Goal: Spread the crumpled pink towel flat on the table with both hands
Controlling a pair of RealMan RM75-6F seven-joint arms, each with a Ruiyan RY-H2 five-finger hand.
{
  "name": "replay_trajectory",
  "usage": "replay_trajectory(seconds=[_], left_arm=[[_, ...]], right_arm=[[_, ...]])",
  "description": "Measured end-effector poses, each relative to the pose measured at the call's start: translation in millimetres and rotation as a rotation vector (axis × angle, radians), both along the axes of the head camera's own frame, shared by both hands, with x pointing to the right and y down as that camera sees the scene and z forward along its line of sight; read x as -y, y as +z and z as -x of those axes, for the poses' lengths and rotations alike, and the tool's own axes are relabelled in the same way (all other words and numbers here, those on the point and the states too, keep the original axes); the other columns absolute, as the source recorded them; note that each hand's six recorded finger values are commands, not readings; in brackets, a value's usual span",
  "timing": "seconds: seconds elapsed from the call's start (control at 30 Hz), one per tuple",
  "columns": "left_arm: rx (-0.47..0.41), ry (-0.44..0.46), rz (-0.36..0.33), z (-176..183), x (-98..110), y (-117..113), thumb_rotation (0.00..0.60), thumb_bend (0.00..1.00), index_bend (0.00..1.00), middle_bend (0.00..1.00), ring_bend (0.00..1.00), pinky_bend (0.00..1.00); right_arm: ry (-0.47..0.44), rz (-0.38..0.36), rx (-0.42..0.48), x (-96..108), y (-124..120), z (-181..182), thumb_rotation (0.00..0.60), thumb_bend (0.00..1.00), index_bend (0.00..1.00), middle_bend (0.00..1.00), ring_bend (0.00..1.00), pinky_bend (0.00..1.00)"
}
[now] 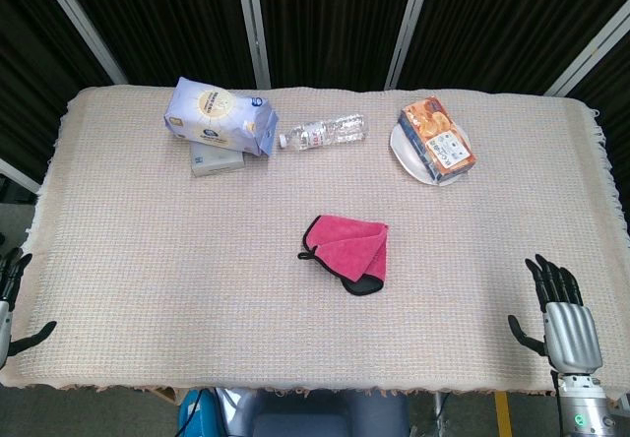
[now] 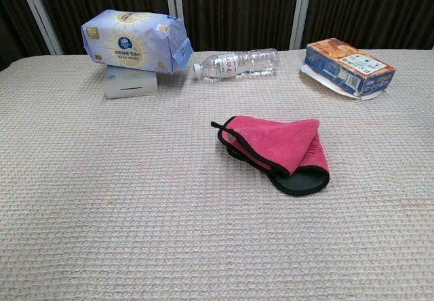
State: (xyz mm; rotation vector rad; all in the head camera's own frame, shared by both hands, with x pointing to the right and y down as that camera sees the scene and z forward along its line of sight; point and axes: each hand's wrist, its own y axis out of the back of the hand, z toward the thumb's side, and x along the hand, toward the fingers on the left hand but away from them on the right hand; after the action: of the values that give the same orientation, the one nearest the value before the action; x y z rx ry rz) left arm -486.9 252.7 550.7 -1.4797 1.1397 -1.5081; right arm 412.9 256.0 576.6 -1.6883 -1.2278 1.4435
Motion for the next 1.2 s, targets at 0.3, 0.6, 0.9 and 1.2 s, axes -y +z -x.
replay_trajectory(seconds=[0.3,0.6,0.9,1.2], left_arm=[[-0.003,0.004,-0.004,-2.1,0.5,-0.8,0.600,0.11,0.03,0.00,0.00,0.00],[-0.009,0.014,0.001,-5.5,2.0,2.8,0.600,0.06,0.03,0.00,0.00,0.00],[-0.012,0.051,0.010,-14.7,5.3,7.2,0.600,0.06,0.04,0.00,0.00,0.00],[-0.109,0.123,0.018,-48.2,28.1,12.0,0.600,0.06,0.11,0.00,0.00,0.00]], right_arm=[[0.003,0.002,-0.002,-0.2,-0.8,-2.5,0.600,0.33,0.00,0.00,0.00,0.00],[0.005,0.002,0.002,0.3,-0.9,-2.0,0.600,0.33,0.00,0.00,0.00,0.00],[0.016,-0.008,-0.008,1.3,-4.0,-5.5,0.600,0.33,0.00,0.00,0.00,0.00],[0.008,-0.023,-0.014,2.9,-6.8,-3.2,0.600,0.33,0.00,0.00,0.00,0.00]])
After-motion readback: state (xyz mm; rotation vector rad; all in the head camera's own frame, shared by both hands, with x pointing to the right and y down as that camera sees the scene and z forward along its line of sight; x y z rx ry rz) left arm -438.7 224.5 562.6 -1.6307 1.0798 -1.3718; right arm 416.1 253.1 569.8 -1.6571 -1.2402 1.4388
